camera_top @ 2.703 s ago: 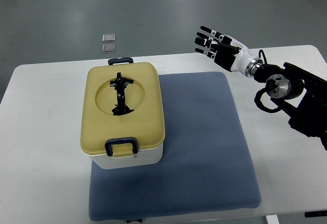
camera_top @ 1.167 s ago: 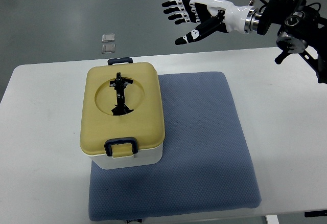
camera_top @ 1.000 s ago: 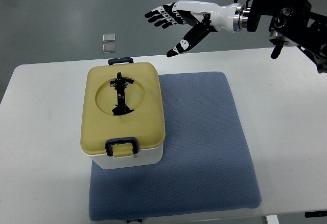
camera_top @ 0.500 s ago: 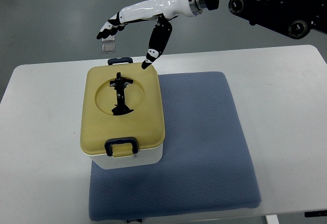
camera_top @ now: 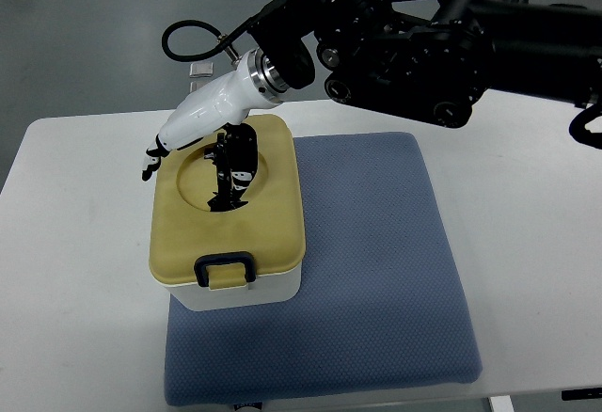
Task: Open white storage box with right hand
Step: 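Close the right hand fingers around the black handle on the lid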
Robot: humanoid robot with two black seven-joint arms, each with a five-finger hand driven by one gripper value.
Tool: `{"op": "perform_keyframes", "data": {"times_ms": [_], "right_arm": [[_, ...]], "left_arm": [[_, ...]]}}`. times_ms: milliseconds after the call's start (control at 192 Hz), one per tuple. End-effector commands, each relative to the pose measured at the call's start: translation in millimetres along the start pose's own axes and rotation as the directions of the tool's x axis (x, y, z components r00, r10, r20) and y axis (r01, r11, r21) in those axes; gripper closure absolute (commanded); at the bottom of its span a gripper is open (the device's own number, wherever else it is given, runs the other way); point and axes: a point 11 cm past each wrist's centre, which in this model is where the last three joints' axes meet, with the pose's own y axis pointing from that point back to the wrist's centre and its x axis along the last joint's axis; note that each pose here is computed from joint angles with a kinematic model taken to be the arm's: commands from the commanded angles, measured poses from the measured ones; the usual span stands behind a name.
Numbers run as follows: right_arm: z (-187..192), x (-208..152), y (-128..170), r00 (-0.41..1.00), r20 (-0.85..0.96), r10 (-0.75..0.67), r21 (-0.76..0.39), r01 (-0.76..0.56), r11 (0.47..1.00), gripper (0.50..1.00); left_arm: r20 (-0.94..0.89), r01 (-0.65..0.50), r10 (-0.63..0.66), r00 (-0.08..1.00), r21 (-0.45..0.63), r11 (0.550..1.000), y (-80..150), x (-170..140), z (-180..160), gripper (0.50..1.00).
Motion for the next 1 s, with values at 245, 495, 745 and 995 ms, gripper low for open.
{"op": "perform_keyframes", "data": {"times_ms": [245, 495, 745, 995], "right_arm": [[-8.3, 2.1, -1.5, 0.994, -0.113, 0.005, 0.056, 0.002, 0.998, 0.597], [-9.7, 4.1, 1.3, 0.991, -0.134, -0.004, 0.074, 0.014, 0.997, 0.597], [0.9, -1.6, 2.9, 0.987, -0.163, -0.008, 0.059, 0.018, 0.998, 0.611], [5.3, -1.3, 5.4, 0.974, -0.227, 0.006, 0.063, 0.008, 0.998, 0.668]], "left_arm": [[0.000, 0.000, 0.000, 1.000, -0.001, 1.000, 0.0, 0.0, 0.3, 0.500], [0.000, 0.000, 0.000, 1.000, -0.001, 1.000, 0.0, 0.0, 0.3, 0.500], [0.000, 0.000, 0.000, 1.000, -0.001, 1.000, 0.0, 0.0, 0.3, 0.500], [0.000, 0.000, 0.000, 1.000, -0.001, 1.000, 0.0, 0.0, 0.3, 0.500]]}}
